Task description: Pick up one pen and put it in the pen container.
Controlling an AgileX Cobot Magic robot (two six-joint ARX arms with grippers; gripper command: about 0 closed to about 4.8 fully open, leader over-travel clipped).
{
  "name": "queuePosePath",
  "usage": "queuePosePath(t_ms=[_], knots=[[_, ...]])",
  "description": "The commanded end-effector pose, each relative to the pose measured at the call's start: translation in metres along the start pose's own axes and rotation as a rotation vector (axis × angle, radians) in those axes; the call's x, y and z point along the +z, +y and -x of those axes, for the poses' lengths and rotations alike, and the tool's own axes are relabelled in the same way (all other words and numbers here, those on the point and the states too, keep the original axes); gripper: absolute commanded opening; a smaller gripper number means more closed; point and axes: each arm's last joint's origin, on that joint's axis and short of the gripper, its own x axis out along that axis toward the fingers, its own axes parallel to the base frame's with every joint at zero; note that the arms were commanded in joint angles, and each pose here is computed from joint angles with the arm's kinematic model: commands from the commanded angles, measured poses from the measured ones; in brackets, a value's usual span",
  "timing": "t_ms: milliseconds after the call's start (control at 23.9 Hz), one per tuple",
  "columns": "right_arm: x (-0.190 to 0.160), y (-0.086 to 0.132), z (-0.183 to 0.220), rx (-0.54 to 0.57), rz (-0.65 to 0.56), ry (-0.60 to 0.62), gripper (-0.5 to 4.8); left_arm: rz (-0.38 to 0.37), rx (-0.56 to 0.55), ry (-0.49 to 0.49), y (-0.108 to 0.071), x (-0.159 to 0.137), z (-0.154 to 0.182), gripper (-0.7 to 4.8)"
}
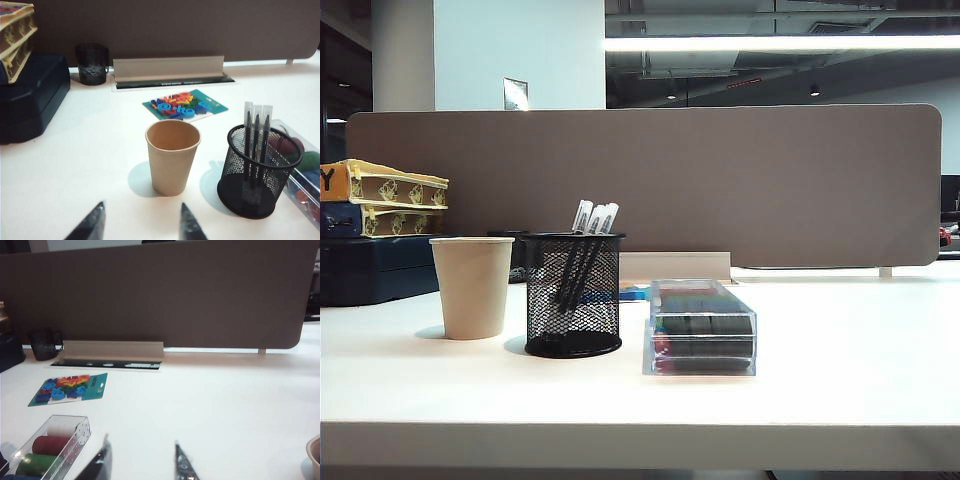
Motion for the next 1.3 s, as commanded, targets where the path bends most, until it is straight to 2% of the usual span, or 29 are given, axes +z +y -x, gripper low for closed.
queuePosePath(t_ms=[42,252,503,838,922,1299], knots=[[-0.006,-0.001,-0.001,0.001,-0.022,0.006,1.57,0.012,0.003,-0.007,0.000,-0.002,-0.002,1.84],[-0.022,-0.003,-0.006,-0.001,-0.041,0.032,1.57,-0.033,0.018,-0.015,0.001,-0.003,-0.002,1.84],[-0.035,-0.004,-0.011,0.003,-0.043,0.032,1.57,-0.020,0.024,0.005,0.001,-0.017,-0.008,1.84],[-0.057,-0.007,-0.017,0.000,-0.045,0.057,1.57,-0.037,0.024,-0.008,0.002,-0.017,-0.008,1.84],[-0.059,-0.007,-0.017,0.001,-0.043,0.050,1.57,-0.055,0.025,-0.008,0.002,-0.018,-0.009,1.84],[-0.062,-0.007,-0.018,0.000,-0.047,0.066,1.57,-0.046,0.024,-0.002,0.002,-0.032,-0.014,1.84]])
